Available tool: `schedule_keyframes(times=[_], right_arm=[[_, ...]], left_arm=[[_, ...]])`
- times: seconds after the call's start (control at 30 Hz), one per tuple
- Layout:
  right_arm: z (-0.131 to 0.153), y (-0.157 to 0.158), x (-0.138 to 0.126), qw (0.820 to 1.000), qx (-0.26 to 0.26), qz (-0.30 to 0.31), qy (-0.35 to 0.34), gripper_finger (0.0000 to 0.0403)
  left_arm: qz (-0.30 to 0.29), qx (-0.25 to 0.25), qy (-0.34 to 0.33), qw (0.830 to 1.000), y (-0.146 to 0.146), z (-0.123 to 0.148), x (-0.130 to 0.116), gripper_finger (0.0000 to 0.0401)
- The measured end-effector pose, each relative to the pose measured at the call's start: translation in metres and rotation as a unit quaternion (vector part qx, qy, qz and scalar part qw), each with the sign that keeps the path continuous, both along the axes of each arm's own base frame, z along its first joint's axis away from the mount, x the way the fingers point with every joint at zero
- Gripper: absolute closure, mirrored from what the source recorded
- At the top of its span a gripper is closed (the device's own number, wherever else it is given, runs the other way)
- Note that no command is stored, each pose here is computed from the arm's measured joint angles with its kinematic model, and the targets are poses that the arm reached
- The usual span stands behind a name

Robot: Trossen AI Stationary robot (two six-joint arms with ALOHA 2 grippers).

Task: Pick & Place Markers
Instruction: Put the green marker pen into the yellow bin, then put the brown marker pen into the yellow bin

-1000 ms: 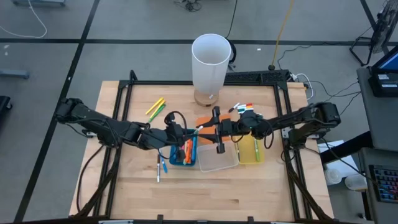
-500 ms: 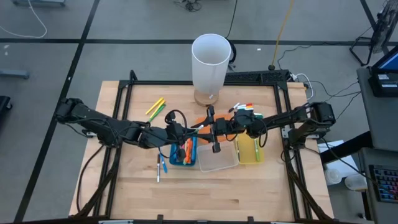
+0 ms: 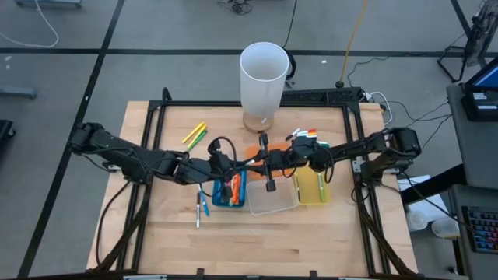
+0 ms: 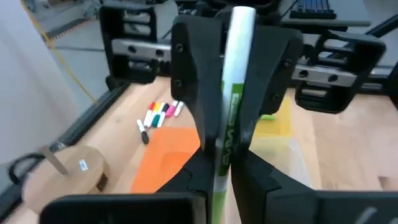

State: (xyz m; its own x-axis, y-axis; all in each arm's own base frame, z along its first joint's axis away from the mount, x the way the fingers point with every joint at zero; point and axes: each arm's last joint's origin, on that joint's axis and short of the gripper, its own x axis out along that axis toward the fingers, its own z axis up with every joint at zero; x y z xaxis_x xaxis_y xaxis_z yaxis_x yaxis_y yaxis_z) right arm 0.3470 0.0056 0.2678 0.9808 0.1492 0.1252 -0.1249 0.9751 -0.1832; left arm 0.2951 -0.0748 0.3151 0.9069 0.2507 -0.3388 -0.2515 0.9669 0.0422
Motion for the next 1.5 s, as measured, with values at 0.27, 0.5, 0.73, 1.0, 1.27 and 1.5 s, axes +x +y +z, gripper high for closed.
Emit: schedule_keyframes(times=[0.27, 0.5, 0.73, 1.0, 1.27, 1.5], right_arm=[[0.037, -0.005, -0.048, 0.987, -0.080, -0.105, 0.093, 0.0382], [0.035, -0.001, -0.117, 0.946, 0.025, -0.110, 0.304, 0.0382], [-0.001, 0.018, -0.165, 0.905, 0.149, -0.102, 0.385, 0.0382], [-0.040, 0.019, -0.189, 0.882, 0.211, -0.121, 0.403, 0.0323], [-0.048, 0.015, -0.192, 0.892, 0.188, -0.168, 0.375, 0.0220], [-0.019, 0.016, -0.182, 0.958, 0.120, -0.124, 0.229, 0.0167]], left_arm=[[-0.031, -0.054, 0.032, 0.998, -0.004, 0.006, -0.021, 0.0295], [0.047, -0.089, 0.085, 0.991, 0.001, -0.002, -0.038, 0.0279], [0.129, -0.127, 0.160, 0.970, 0.004, -0.023, -0.049, 0.0295], [0.149, -0.137, 0.158, 0.966, 0.004, -0.023, -0.052, 0.0308], [0.158, -0.149, 0.153, 0.964, 0.005, -0.023, -0.051, 0.0308], [0.132, -0.214, 0.206, 0.946, 0.003, -0.028, -0.055, 0.0297]])
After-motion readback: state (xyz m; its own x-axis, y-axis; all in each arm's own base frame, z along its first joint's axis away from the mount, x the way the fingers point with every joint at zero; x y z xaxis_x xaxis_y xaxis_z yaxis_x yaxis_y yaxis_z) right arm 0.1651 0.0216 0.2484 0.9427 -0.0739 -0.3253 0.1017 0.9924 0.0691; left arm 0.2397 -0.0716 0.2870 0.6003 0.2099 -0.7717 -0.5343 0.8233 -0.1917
